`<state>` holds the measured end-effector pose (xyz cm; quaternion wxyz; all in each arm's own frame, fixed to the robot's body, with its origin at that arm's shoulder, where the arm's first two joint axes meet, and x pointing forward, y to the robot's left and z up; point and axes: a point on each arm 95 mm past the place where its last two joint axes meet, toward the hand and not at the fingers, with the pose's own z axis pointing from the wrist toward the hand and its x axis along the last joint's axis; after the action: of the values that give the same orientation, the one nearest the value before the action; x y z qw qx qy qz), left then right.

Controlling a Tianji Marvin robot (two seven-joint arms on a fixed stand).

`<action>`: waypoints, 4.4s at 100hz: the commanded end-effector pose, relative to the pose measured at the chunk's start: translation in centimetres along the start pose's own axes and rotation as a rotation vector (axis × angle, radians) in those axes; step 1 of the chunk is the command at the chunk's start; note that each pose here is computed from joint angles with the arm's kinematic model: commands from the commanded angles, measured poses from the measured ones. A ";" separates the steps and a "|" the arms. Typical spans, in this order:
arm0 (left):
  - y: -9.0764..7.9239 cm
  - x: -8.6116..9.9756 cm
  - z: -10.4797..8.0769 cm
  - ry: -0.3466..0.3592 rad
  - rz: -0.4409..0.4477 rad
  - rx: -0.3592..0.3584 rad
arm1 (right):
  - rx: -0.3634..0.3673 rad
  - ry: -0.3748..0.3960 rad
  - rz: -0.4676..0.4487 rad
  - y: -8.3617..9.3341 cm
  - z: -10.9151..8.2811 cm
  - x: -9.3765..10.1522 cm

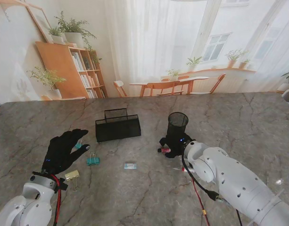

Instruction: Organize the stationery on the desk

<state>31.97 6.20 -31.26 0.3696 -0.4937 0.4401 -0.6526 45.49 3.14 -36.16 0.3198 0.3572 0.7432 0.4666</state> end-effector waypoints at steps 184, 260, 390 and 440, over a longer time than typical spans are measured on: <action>-0.2 0.2 -0.8 -0.008 0.008 0.023 | 0.107 0.077 0.082 -4.2 1.4 -0.8; -0.2 0.2 -0.8 -0.009 0.007 0.027 | -0.100 -0.013 0.334 -1.0 0.5 0.4; -0.4 0.2 -1.2 -0.011 0.008 0.047 | -0.658 -0.468 1.023 12.5 -0.2 -3.4; -0.3 0.2 -1.1 -0.013 0.012 0.036 | -0.664 -0.494 1.045 11.8 4.7 -7.4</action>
<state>30.99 6.58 -30.93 0.3877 -0.4863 0.4281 -0.6558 55.50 1.99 -26.71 0.3113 0.6544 0.1921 0.6618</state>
